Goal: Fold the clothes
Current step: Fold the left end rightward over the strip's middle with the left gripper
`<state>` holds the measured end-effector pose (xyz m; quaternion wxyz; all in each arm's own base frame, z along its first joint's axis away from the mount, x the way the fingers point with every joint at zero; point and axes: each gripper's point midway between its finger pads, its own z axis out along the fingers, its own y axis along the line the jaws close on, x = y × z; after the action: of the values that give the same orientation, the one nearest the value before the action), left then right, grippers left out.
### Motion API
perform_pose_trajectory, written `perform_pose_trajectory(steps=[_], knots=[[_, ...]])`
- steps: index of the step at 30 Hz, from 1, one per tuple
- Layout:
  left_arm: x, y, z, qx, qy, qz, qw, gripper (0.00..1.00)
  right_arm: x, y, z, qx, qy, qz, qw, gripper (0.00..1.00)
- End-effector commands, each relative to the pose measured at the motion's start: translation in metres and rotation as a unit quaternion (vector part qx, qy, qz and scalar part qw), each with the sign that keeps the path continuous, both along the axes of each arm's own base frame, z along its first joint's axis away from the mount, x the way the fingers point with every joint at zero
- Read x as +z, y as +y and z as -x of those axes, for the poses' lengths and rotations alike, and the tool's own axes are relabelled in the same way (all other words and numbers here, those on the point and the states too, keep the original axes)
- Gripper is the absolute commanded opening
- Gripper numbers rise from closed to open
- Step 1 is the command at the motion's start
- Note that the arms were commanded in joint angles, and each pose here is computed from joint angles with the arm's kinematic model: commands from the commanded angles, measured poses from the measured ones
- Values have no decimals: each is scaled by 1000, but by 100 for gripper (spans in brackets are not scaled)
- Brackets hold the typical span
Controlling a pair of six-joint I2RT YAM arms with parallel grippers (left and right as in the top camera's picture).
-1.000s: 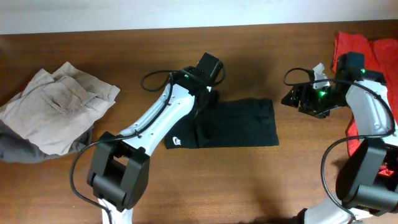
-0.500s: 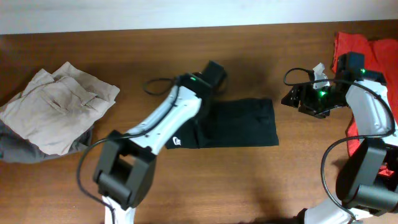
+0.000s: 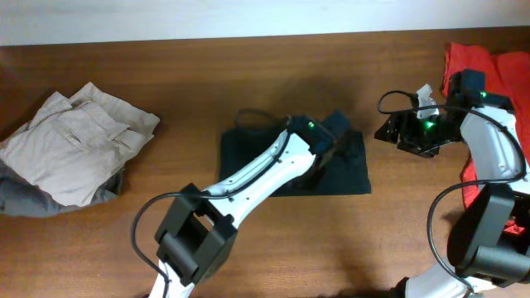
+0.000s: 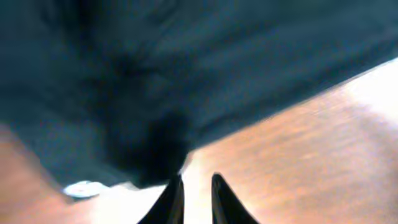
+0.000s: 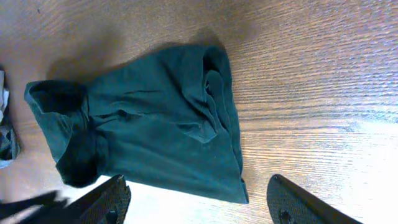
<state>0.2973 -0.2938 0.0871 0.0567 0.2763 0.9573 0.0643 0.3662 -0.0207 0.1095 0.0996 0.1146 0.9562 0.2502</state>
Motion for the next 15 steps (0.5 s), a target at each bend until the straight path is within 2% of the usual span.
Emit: perform_pose_trajectory(steps=[1,5,9,12,15], knots=[[25,33,-29,45,-66,-53,995,16,2,-1,1,-2,0,-3,1000,75],[21,57,-34,94,-48,-62,993,16,2,-1,1,-2,0,-3,1000,75],[10,63,-42,122,-24,-29,992,21,2,0,2,-2,1,-3,1000,75],[-11,58,-43,121,10,15,992,23,2,0,2,-2,3,-3,1000,75],[-33,43,-30,104,63,72,990,22,2,0,2,-2,3,-3,1000,75]])
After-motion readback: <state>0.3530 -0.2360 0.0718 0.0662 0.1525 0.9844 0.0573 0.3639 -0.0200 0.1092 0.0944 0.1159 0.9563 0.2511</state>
